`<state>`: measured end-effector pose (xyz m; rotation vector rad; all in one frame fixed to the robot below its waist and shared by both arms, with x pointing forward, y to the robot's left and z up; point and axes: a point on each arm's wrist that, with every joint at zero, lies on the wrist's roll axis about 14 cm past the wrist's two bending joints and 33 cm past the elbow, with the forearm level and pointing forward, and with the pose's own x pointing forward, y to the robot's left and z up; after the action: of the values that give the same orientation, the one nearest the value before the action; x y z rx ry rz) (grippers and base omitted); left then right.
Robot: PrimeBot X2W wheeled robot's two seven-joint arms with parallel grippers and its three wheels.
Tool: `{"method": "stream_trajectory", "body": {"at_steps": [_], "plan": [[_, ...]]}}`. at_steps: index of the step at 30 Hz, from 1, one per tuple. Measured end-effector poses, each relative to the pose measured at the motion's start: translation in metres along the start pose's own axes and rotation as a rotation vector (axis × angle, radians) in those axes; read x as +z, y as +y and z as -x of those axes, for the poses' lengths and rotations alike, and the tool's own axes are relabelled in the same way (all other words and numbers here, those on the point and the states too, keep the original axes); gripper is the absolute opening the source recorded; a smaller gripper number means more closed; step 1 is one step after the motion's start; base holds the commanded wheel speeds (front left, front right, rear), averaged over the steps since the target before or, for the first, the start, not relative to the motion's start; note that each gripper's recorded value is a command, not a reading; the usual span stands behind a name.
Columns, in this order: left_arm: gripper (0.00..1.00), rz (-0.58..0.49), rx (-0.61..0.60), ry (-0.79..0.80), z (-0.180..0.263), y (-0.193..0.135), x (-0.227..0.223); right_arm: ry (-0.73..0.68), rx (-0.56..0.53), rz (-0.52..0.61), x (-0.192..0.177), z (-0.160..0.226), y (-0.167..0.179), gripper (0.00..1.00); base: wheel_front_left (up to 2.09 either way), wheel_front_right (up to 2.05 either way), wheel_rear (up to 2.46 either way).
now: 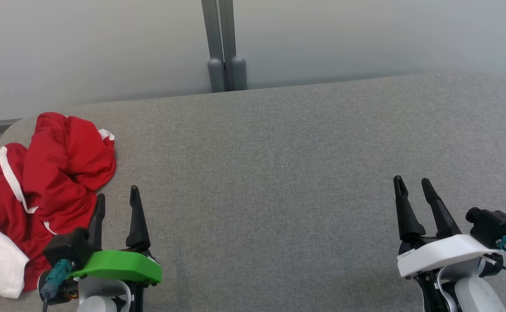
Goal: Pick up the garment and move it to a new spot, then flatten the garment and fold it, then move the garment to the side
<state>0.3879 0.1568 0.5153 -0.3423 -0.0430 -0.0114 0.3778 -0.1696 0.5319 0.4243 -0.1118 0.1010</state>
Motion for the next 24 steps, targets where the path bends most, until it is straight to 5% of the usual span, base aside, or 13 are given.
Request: {"method": "stream_trajectory", "body": {"at_steps": [24], "plan": [[1.0, -0.173, -0.035, -0.052, -0.0007, -0.0092, 0.0052, 0.01, 0.057, 0.19, -0.0079, 0.0011, 0.0084, 1.0, 0.0, 0.0, 0.0]]}}
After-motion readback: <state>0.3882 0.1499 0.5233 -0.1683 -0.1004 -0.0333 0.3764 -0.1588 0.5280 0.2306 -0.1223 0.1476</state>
